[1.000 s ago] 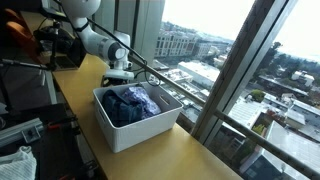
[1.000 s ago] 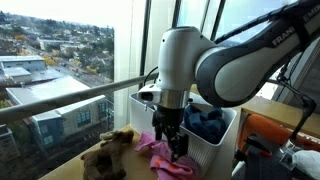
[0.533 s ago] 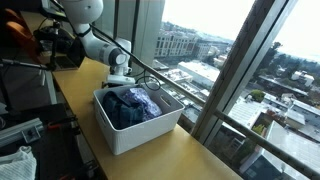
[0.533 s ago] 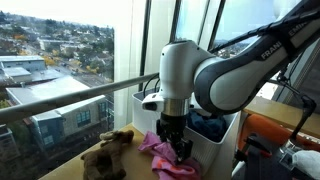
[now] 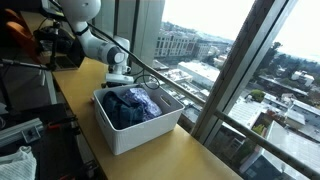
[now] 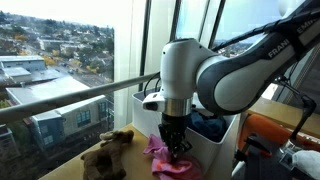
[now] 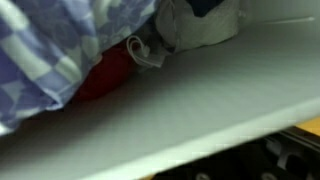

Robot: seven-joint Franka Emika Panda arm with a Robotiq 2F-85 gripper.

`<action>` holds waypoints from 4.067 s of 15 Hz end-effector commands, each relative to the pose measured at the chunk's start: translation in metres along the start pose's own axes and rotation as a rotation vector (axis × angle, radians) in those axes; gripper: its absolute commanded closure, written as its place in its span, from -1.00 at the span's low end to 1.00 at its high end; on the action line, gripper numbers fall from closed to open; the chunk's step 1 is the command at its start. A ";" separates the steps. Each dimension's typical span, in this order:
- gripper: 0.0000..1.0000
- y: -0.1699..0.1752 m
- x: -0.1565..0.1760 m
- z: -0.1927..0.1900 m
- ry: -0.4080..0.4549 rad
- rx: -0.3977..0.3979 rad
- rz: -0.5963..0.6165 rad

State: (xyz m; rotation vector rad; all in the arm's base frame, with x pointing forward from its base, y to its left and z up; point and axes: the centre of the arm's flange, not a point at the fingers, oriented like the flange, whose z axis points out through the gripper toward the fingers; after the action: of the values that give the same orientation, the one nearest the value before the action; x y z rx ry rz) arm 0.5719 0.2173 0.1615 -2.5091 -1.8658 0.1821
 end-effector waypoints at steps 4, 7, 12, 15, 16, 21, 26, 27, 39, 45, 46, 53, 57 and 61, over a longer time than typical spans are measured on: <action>0.94 -0.040 -0.003 -0.079 0.045 -0.057 0.096; 0.94 -0.057 -0.006 -0.130 0.096 -0.104 0.145; 0.94 -0.074 -0.043 -0.232 0.179 -0.218 0.282; 0.94 -0.066 -0.079 -0.281 0.160 -0.328 0.438; 0.94 -0.060 -0.092 -0.291 0.146 -0.354 0.487; 0.94 -0.032 -0.121 -0.248 0.041 -0.429 0.675; 0.94 -0.015 -0.112 -0.129 -0.051 -0.371 0.742; 0.94 -0.011 -0.112 -0.103 -0.063 -0.349 0.748; -0.03 0.006 -0.115 -0.019 -0.066 -0.221 0.770; -0.91 -0.003 -0.101 -0.106 -0.017 -0.297 0.784; -0.98 -0.004 -0.095 -0.117 -0.002 -0.309 0.777; -1.00 0.030 -0.010 -0.150 0.143 -0.363 0.710; -1.00 0.068 0.044 -0.146 0.198 -0.358 0.671; -1.00 0.107 0.090 -0.133 0.258 -0.317 0.634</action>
State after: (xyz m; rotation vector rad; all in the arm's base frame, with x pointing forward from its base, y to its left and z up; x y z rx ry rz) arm 0.6542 0.2507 0.2912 -3.1379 -0.9899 -0.4267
